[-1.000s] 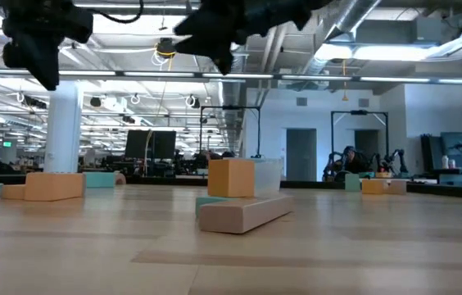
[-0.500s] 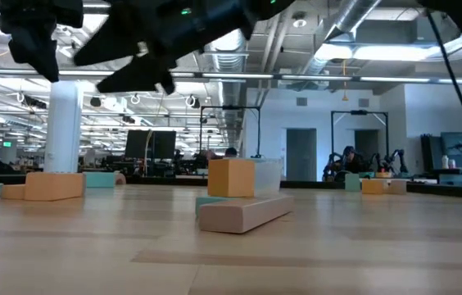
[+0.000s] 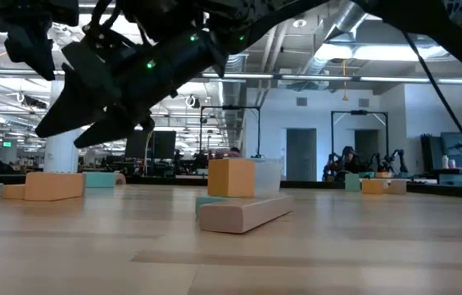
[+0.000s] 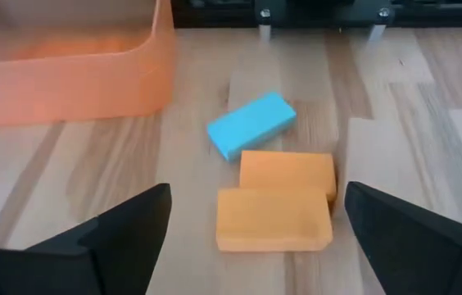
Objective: Sort & place blocks by color
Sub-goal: Put the orange block into the transparent white bin
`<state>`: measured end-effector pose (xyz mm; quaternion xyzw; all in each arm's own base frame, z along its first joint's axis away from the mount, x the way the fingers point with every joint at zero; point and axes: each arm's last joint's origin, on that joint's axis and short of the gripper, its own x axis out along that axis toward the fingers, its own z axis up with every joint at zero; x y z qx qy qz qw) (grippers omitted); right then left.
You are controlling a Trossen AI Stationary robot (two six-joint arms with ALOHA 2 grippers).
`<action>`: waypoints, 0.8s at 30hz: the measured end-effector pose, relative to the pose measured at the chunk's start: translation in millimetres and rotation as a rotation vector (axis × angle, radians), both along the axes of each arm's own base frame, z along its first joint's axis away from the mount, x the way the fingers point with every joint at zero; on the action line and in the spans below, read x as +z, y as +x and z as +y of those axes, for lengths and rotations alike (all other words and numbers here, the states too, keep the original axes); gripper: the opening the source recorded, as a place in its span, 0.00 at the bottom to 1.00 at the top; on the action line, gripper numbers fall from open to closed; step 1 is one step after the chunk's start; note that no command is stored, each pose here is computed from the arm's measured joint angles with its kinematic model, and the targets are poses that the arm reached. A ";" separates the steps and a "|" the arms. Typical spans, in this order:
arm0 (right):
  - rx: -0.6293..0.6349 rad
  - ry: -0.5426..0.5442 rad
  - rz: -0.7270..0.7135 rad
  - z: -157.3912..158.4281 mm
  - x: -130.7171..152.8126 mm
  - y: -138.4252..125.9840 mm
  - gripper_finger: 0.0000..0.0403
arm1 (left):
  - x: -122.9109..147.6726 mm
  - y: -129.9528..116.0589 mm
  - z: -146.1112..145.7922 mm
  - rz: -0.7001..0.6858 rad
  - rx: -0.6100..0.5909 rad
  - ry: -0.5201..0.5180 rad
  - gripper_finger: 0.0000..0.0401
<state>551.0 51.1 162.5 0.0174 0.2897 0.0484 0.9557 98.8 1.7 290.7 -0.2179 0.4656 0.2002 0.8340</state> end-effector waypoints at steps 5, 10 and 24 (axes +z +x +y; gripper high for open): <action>0.016 -0.036 0.003 -0.1 -3.6 0.8 0.95 | 0.0 0.1 0.0 0.000 0.000 0.001 0.32; 0.015 -0.037 0.002 -0.5 -7.0 1.8 0.95 | 0.0 0.1 0.1 0.000 0.001 0.002 0.32; -0.034 -0.060 0.018 -4.1 -26.2 5.0 0.95 | 0.2 0.5 0.6 -0.004 0.016 0.016 0.32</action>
